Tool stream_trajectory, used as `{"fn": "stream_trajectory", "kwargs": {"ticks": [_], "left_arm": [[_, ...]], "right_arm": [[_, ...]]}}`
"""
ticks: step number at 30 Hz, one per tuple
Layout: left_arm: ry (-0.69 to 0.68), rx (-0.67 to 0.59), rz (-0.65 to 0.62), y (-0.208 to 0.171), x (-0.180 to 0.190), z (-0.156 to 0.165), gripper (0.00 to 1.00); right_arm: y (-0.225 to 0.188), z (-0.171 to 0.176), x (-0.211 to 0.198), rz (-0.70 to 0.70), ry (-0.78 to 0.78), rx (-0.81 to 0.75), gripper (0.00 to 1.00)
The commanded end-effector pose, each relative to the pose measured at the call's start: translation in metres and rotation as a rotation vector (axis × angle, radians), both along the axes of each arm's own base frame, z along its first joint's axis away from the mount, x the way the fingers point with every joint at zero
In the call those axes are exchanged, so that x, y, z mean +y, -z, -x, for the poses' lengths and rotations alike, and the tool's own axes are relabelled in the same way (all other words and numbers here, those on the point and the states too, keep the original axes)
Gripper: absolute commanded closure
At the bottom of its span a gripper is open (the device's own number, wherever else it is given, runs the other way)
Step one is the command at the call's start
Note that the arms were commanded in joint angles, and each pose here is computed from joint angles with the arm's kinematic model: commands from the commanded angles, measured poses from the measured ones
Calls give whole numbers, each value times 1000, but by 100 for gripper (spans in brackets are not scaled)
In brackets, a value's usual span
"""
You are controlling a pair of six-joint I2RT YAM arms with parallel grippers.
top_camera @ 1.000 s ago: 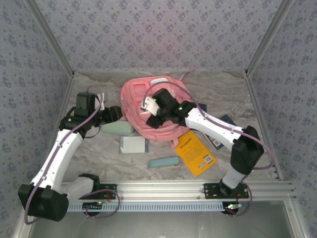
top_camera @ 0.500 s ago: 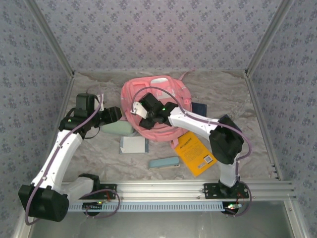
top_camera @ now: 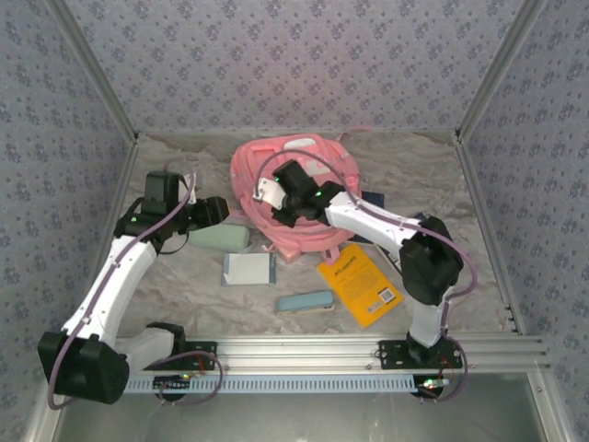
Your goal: Pack the student bag
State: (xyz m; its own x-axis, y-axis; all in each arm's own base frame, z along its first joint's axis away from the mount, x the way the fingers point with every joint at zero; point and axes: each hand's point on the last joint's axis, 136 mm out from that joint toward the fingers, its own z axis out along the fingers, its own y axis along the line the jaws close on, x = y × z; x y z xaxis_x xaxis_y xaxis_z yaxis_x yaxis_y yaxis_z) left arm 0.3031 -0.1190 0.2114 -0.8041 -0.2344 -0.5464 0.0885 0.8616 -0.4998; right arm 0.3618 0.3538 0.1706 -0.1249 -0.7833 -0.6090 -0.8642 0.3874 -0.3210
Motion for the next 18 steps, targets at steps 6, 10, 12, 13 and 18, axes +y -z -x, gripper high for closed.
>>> {"fn": "stream_trajectory", "kwargs": {"ticks": [6,10,12,13,18], "left_arm": [[115,-47,-7,3,-28,-19,43],[297,-131,-20,9,-58,-24,42],[376,-151,-73,16,-68,-26,40],[393,-148,-89,21,-69,-28,40],[521,-115,-115,41,-84,-40,43]], "right_arm": [[-80,1,-42,-344,-15,109,100],[-98,-2,-61,-464,8,132,100],[-101,-5,-69,-498,21,136,100],[-103,-6,-72,-513,26,141,100],[-116,-10,-82,-608,34,157,100]]}}
